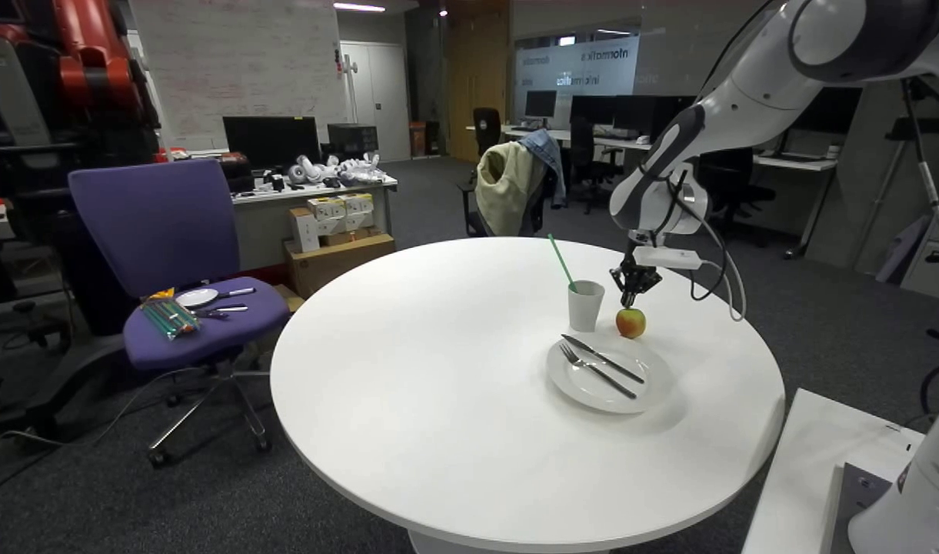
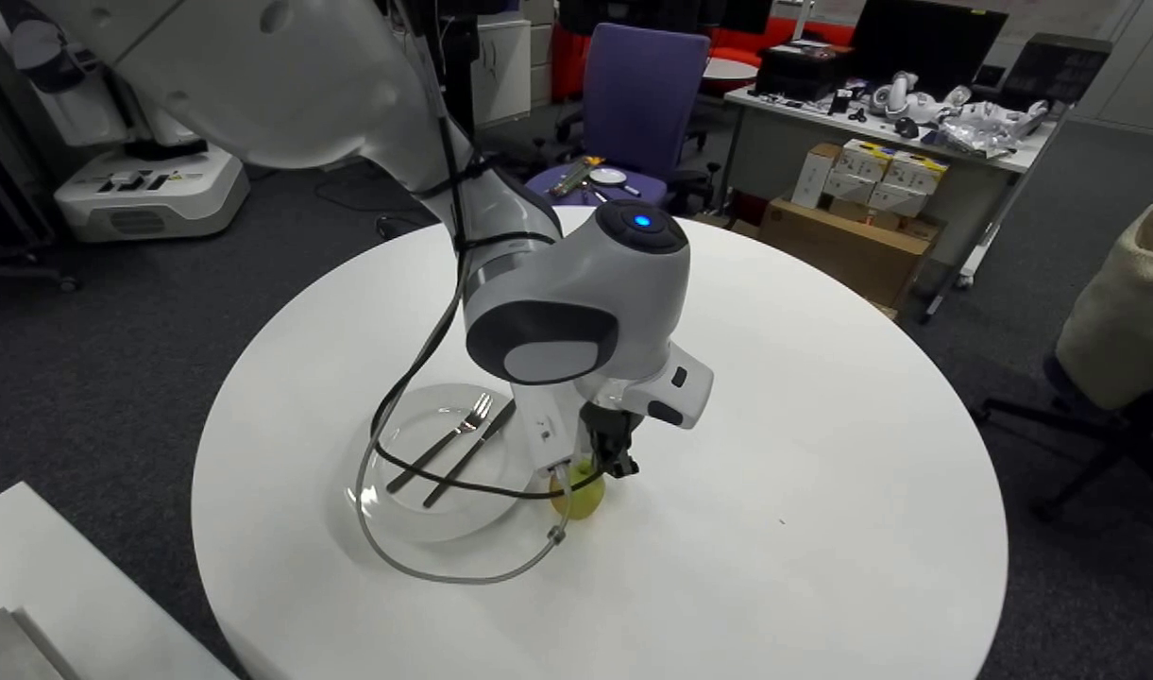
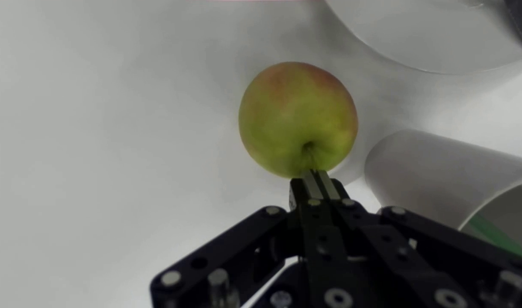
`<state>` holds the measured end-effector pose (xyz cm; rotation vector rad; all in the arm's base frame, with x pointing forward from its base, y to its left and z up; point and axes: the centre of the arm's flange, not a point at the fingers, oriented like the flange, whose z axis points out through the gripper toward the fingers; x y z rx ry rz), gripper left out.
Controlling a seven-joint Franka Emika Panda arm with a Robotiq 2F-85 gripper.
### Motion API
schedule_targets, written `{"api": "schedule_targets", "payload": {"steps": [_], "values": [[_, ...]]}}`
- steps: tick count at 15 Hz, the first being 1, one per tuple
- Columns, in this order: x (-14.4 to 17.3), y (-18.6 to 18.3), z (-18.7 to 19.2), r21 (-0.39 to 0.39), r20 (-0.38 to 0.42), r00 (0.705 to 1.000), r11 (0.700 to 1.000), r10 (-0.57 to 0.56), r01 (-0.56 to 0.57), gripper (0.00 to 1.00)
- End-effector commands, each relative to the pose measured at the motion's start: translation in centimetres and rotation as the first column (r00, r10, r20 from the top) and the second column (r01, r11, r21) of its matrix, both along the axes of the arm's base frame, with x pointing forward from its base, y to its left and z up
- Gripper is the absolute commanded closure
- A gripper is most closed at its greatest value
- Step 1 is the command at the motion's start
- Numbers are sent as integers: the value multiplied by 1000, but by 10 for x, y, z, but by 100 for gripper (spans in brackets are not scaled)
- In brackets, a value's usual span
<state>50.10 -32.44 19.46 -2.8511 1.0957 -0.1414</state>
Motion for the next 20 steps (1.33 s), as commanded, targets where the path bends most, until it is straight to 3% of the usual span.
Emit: {"api": "schedule_targets", "payload": {"steps": [1,3,4,5,6,9,16,20], "values": [[-15,8,11,-35,7,1000,999,14,-14,100],[-17,8,10,-43,7,1000,999,18,-18,100],[-17,8,10,-47,7,1000,999,19,-19,90],[-18,8,10,-48,8,1000,999,19,-19,89],[-18,8,10,-49,7,1000,999,20,-19,68],[-19,8,10,-48,7,1000,999,19,-18,57],[-25,7,7,-41,-2,1000,999,14,-14,5],[-26,7,6,-39,-4,1000,999,11,-11,0]]}}
